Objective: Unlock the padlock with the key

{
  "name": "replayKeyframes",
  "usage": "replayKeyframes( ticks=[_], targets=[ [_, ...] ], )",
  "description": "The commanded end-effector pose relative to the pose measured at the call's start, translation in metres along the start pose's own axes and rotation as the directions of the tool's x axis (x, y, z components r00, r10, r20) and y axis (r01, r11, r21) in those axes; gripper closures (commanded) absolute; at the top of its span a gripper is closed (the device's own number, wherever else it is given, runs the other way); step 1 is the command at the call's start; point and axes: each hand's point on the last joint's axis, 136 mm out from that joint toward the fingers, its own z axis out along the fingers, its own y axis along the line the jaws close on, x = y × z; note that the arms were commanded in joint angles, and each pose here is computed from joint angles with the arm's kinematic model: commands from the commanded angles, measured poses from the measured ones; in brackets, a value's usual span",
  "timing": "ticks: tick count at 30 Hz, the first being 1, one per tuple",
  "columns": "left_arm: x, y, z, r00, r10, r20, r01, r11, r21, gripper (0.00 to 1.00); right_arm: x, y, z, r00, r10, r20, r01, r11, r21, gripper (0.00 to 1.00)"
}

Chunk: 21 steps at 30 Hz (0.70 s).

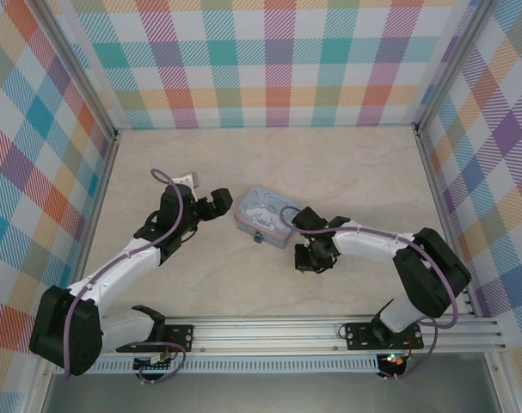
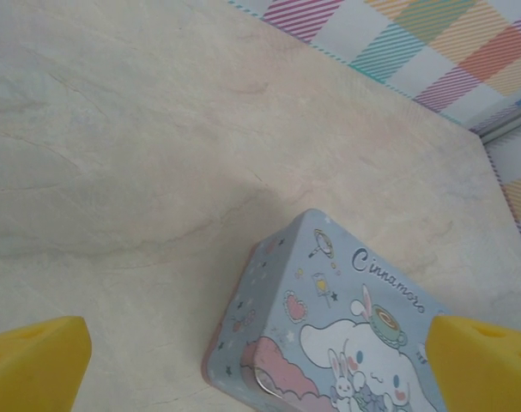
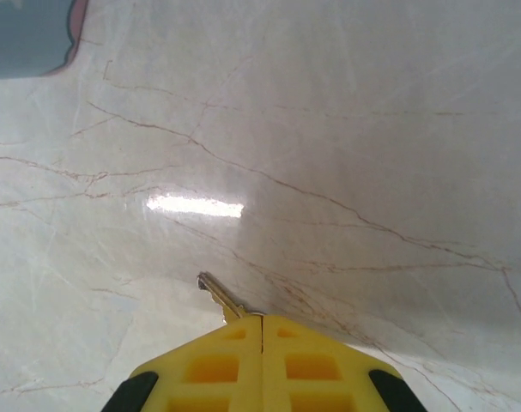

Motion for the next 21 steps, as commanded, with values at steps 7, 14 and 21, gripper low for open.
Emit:
replayKeyframes(
  ticks=[7, 14, 21],
  targets=[
    [0.003, -0.044, -0.015, 0.970, -0.227, -0.087, 0.242, 0.943, 0.230, 0.02, -0.037, 0.038, -0.057, 0.965, -0.063, 0.256, 0.117, 0.972, -0.204, 1.00],
    [-0.002, -0.065, -0.018, 0.882, -0.440, -0.170, 0.472, 0.834, 0.285, 0.04, -0.071, 0.068, -0.116, 0.889, -0.094, 0.447, 0.229, 0.938, -0.259, 1.00],
    [-0.007, -0.074, -0.012, 0.622, -0.731, -0.280, 0.782, 0.569, 0.255, 0.16, -0.111, 0.109, -0.168, 0.761, -0.132, 0.635, 0.385, 0.880, -0.279, 1.00]
  ],
)
